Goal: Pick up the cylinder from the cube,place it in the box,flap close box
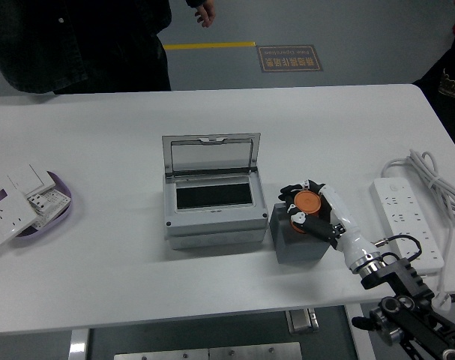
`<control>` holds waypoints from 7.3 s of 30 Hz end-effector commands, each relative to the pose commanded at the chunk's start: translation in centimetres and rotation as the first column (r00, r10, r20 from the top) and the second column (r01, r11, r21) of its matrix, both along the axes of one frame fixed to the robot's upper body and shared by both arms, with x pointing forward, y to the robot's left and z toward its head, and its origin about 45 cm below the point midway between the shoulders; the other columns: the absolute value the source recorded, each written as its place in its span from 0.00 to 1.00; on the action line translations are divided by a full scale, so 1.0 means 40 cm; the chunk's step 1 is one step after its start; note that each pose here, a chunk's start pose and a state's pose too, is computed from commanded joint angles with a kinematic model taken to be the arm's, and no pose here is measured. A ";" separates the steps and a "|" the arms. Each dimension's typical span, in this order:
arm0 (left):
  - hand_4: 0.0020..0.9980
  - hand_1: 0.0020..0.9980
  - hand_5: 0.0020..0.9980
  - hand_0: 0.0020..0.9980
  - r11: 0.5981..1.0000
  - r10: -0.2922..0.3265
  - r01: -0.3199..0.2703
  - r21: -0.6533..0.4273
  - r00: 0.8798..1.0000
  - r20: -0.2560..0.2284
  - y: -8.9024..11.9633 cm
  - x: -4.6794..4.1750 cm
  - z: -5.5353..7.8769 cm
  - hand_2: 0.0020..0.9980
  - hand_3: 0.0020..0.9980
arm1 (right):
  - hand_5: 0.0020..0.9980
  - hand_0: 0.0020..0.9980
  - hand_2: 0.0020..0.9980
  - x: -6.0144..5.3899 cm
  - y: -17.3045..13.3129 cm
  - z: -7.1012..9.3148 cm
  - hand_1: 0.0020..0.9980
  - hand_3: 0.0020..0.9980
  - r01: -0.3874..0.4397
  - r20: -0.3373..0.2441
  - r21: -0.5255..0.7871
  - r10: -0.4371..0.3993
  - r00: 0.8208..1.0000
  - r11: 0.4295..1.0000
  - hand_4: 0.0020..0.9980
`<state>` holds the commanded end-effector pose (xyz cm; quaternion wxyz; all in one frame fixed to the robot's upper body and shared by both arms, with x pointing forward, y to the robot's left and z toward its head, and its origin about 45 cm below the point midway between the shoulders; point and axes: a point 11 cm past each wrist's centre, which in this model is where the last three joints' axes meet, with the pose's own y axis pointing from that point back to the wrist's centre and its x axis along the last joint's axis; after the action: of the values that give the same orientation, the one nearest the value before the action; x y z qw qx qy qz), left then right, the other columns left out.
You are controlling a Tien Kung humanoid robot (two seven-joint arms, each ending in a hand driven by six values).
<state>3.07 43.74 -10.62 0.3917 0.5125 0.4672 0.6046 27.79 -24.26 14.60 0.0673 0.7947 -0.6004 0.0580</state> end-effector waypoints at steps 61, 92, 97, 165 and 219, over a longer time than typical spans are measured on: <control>0.72 0.66 0.34 0.63 1.000 -0.011 0.011 0.010 1.000 -0.011 0.013 -0.001 0.005 0.58 0.66 | 0.03 0.66 0.67 0.222 0.398 0.147 0.66 0.68 -0.271 -0.018 -0.828 0.460 0.888 0.491 0.57; 0.71 0.66 0.35 0.63 1.000 -0.030 0.030 -0.002 0.999 0.014 0.001 -0.003 -0.001 0.58 0.66 | 0.19 0.71 0.69 0.258 0.267 0.373 0.67 0.71 -0.244 0.188 -0.527 0.392 0.900 0.814 0.68; 0.71 0.66 0.34 0.63 0.999 -0.033 0.033 -0.003 0.999 0.018 0.000 0.000 -0.001 0.58 0.65 | 0.22 0.69 0.68 0.285 0.254 0.405 0.66 0.70 -0.205 0.203 -0.553 0.369 0.907 0.807 0.68; 0.71 0.66 0.32 0.63 0.999 -0.037 0.037 0.006 0.999 0.027 0.012 0.000 0.004 0.58 0.65 | 0.28 0.63 0.67 0.202 0.168 0.222 0.63 0.70 -0.352 -0.077 -0.510 0.365 0.928 0.785 0.46; 0.71 0.66 0.32 0.63 1.000 0.017 -0.018 -0.011 1.000 -0.025 -0.009 -0.056 -0.008 0.58 0.65 | 0.18 0.63 0.65 0.132 -0.275 0.244 0.64 0.67 0.265 0.179 0.276 -0.320 0.930 0.924 0.74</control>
<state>0.84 43.38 -10.93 0.3835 0.5136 0.4800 0.5989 33.09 -35.26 24.35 -0.0913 0.6862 -0.7192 0.0598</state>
